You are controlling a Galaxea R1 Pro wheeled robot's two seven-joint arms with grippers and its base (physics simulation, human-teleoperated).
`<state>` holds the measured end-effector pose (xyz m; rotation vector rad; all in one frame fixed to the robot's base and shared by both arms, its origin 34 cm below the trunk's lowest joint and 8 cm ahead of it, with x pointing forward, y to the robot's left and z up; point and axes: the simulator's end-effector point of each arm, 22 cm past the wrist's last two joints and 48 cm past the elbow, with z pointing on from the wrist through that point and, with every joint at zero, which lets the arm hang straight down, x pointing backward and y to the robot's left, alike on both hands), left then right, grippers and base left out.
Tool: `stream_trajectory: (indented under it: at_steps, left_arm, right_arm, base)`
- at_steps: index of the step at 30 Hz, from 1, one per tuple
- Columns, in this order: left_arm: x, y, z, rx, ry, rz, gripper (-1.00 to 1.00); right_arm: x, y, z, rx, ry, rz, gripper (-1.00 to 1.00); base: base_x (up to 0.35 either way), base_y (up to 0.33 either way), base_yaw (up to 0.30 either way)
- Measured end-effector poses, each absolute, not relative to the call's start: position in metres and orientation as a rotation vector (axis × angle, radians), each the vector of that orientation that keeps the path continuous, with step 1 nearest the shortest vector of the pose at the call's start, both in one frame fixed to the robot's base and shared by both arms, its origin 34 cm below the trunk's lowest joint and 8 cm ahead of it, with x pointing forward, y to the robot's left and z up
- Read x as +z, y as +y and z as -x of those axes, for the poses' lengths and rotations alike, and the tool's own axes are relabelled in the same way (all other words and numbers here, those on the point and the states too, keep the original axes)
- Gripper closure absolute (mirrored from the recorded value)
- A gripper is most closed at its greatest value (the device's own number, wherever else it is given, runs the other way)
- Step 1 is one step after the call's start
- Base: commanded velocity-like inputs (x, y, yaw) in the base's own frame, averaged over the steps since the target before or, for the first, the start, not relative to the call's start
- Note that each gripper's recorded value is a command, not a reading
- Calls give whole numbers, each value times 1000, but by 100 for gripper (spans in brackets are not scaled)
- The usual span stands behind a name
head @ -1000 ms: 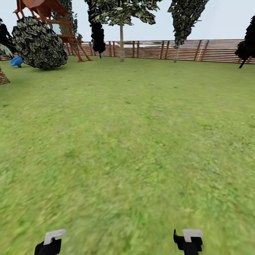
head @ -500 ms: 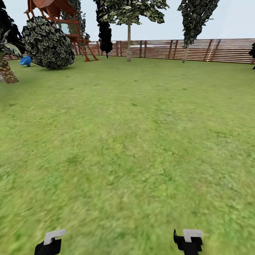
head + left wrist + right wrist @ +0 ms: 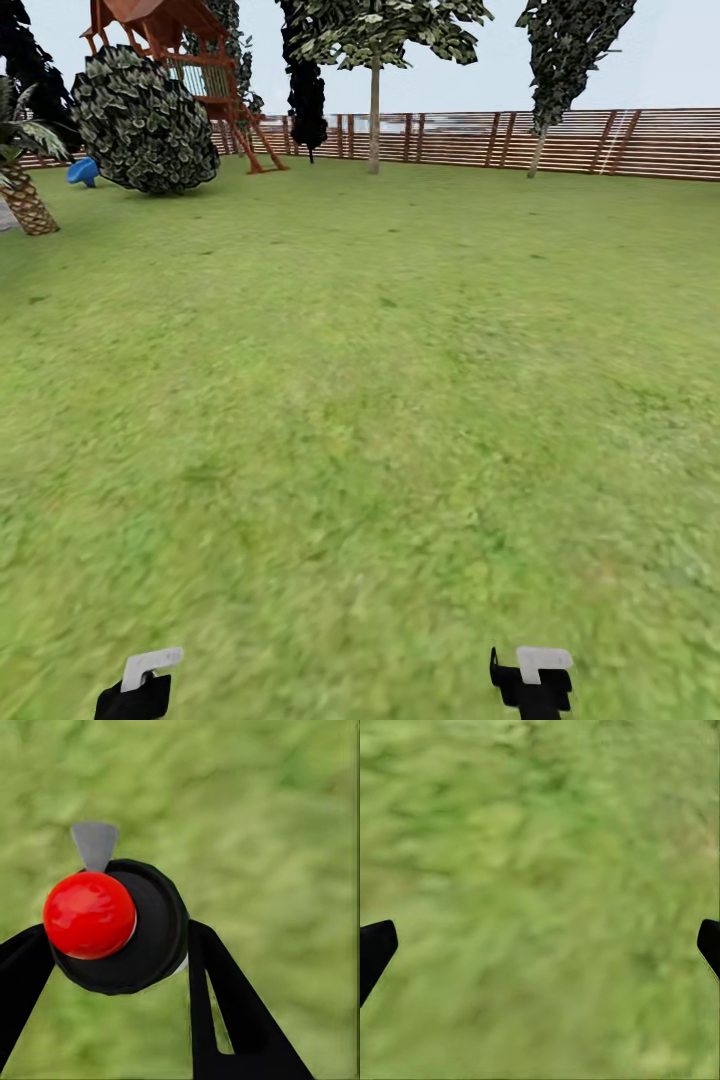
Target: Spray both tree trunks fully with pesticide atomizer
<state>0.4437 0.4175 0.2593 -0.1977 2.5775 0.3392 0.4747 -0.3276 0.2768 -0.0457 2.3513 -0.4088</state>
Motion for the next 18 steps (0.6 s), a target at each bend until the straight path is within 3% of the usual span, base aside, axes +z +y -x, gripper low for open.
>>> stream_trajectory:
  at_steps: [18]
  left_arm:
    - [258, 413, -444, 333, 2579, 198, 100]
  right_arm:
    - [277, -328, -475, -409, 2351, 47, -100]
  base:
    - [338, 0, 0]
